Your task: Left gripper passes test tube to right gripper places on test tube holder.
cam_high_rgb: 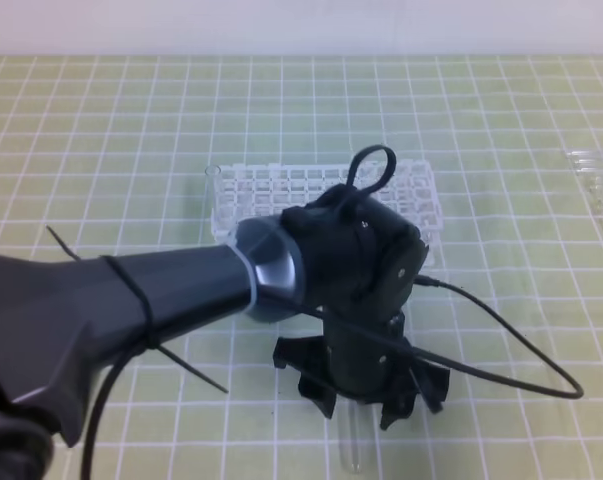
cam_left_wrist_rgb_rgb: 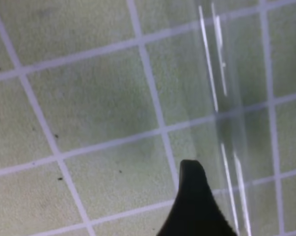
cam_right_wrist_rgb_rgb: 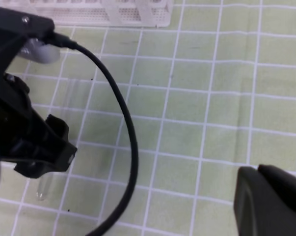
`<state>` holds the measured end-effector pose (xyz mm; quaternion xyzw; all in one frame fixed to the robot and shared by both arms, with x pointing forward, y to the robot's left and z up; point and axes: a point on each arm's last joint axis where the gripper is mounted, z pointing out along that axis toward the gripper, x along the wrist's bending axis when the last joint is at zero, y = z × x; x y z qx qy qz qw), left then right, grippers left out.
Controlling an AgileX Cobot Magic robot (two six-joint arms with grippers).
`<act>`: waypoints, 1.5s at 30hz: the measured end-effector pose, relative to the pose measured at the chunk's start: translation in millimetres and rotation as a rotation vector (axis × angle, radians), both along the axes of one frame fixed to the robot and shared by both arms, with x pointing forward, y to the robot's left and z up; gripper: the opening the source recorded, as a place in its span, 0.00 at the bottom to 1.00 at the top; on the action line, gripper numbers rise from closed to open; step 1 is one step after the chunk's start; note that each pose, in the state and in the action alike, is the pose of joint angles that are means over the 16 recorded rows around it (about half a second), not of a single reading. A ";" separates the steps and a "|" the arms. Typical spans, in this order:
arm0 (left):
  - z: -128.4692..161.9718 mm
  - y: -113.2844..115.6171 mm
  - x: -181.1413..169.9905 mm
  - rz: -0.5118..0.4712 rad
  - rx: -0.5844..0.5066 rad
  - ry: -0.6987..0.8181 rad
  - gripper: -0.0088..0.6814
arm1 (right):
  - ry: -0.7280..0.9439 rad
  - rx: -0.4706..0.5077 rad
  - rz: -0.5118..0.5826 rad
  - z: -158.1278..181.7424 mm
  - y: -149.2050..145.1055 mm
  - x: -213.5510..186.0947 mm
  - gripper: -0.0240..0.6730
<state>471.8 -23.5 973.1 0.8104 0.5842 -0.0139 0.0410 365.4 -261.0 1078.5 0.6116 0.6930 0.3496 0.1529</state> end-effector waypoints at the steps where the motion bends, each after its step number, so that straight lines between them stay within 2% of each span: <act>1: -1.4 -0.4 0.2 0.000 0.001 0.001 0.62 | 0.000 0.000 0.001 0.0 0.1 0.0 0.01; 22: -14.0 -2.8 3.4 -0.028 0.020 -0.003 0.59 | 0.001 -0.001 0.003 -0.1 0.3 -0.2 0.01; 45: -20.3 -3.7 8.4 -0.016 0.017 -0.023 0.45 | 0.003 0.000 0.003 -0.2 0.4 -0.3 0.01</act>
